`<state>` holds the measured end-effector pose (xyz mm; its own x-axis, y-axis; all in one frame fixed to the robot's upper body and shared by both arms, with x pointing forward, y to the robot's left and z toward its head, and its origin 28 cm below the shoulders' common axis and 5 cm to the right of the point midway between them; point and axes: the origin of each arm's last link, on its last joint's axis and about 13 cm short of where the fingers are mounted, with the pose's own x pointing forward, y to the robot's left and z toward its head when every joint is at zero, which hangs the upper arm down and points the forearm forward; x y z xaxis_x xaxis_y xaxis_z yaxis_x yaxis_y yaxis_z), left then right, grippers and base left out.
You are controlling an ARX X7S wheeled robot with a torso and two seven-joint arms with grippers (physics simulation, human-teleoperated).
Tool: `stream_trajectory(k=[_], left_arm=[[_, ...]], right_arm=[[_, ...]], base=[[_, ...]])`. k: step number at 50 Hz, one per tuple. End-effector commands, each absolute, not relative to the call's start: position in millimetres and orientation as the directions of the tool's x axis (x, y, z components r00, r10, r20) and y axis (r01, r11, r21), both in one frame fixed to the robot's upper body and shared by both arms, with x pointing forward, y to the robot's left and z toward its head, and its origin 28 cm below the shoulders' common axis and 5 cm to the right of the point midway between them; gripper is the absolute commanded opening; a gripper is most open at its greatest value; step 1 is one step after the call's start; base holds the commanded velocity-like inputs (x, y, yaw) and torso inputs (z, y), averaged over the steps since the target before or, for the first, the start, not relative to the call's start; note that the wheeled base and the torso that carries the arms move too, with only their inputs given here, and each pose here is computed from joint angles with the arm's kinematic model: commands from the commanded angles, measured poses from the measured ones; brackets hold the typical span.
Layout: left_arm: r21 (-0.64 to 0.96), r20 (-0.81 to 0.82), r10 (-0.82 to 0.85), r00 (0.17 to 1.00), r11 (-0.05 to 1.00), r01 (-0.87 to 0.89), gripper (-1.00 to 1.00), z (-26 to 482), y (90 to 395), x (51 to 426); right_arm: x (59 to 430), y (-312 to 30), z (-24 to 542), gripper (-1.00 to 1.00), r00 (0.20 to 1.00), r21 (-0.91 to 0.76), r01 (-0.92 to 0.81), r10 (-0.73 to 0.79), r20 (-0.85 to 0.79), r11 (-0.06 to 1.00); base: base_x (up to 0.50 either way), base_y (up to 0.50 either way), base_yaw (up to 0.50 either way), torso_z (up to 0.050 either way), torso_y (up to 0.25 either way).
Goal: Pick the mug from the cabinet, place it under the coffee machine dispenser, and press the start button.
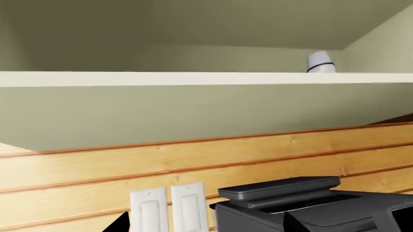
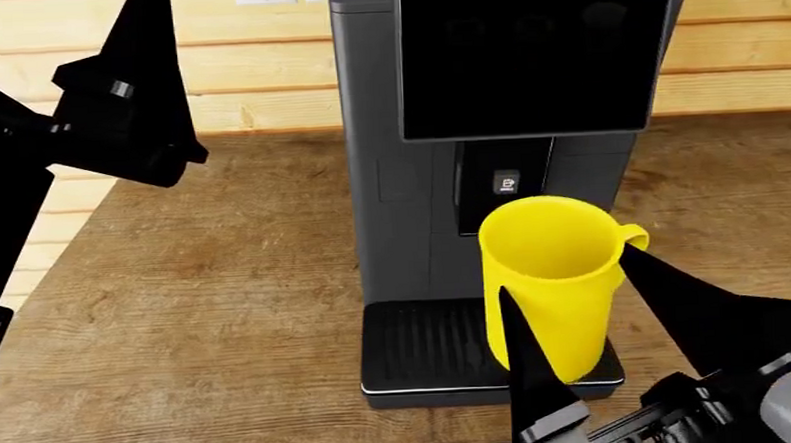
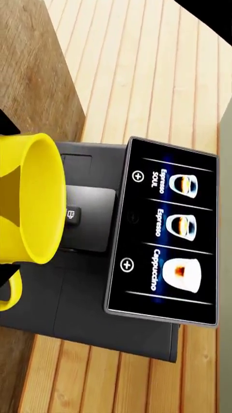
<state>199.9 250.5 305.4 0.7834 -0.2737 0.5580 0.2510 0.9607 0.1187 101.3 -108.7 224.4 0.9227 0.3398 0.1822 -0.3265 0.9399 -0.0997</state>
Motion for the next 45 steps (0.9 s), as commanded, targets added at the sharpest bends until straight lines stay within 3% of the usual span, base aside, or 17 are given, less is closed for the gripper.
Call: stream_trajectory(k=[1,17,26,45], left_arm=[[0.116,0.562,-0.268,0.782,0.962,0.246,1.00,306.3,251.5,199.3],[0.137,0.564,-0.283,0.776,0.959,0.250,1.00,306.0,250.3,198.9],[0.137,0.569,-0.277,0.775,0.960,0.243,1.00,306.3,250.6,197.1],[0.121,0.568,-0.257,0.782,0.966,0.230,1.00,305.8,252.3,200.8]], right_arm=[[100.5,-91.1,208.8,-1.00,0.913,-0.018,-0.404,0.404,0.052,0.915],[105.3,-85.3,205.4,-1.00,0.912,-0.009,-0.410,0.410,0.018,0.912],[102.5,-85.9,204.5,-1.00,0.910,-0.009,-0.414,0.414,0.010,0.910],[98.7,-85.1,203.0,-1.00,0.898,-0.010,-0.440,0.440,-0.007,0.898]], base=[[0.00,0.01,0.01,-0.013,0.000],[0.00,0.01,0.01,-0.014,0.000],[0.05,0.00,0.02,-0.049,0.000],[-0.04,0.00,0.01,-0.011,0.000]])
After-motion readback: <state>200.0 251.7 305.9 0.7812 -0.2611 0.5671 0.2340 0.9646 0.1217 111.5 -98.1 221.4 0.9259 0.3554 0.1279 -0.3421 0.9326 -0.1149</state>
